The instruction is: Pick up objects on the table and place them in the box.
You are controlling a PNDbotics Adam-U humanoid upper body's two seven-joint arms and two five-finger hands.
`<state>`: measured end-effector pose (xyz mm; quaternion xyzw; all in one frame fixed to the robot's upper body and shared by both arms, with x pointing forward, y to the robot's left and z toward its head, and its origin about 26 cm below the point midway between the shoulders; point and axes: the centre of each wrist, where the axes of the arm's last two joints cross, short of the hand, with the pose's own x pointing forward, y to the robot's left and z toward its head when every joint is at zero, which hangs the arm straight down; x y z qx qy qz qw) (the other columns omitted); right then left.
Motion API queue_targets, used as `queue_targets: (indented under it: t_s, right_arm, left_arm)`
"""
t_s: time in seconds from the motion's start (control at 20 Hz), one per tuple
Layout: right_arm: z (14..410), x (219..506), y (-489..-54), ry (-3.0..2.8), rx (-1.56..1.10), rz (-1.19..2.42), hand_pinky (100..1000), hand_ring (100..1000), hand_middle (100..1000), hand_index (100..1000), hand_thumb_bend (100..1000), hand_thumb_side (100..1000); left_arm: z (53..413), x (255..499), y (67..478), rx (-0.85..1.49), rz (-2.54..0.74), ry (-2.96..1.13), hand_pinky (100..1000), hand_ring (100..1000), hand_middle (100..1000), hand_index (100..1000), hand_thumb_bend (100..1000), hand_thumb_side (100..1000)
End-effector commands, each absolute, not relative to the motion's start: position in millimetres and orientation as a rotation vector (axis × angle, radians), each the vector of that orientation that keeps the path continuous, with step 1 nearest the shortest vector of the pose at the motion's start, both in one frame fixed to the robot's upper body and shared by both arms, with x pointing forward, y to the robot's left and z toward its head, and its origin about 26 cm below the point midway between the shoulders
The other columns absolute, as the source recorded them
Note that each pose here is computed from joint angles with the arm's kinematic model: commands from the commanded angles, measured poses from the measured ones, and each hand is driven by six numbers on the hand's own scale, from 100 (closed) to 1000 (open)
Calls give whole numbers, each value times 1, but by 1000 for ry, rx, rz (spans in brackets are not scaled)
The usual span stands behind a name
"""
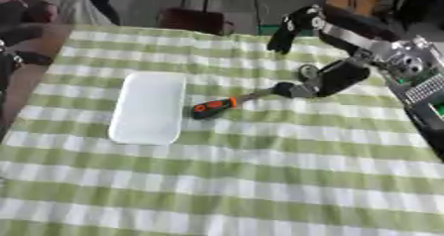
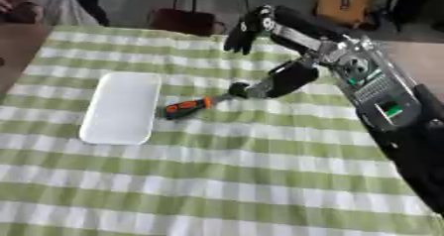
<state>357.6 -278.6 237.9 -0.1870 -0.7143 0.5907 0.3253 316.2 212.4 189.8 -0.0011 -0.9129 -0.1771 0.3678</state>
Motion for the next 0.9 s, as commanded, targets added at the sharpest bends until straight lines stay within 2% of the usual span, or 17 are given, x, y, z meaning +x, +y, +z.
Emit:
queue_targets:
  t_s: [0.05,0.3,0.6,0.65,0.7,0.9]
  right_arm:
    - [239,378,-284,-1769,-511,1591,720,609,597,730,535,273]
    - [226,408,-287,-1645,-489,1604,724,615,599,734,536,270]
    - [215,422,-285,-1632,-475,1551,713,605,594,729,539,284]
    - [213,424,-283,-1633,-475,1540,712,604,594,728,539,310]
    - [212,426,-281,-1636,-476,1530,711,604,592,728,541,284]
    - [209,429,-275,-1637,-480,1521,711,604,588,725,537,283]
  left_arm:
    - [198,314,209,-28,-473,-2376,624,792,864,842,612,766]
    - [198,314,207,-42,-479,-2374,624,792,863,842,612,766]
    - [197,313,207,-47,-476,-2373,625,792,863,842,611,767]
    - [197,313,206,-49,-476,-2373,625,792,863,842,611,767]
    - [197,313,206,-52,-476,-2373,625,792,863,842,610,768]
    - [197,313,206,-53,-477,-2373,625,792,863,842,611,767]
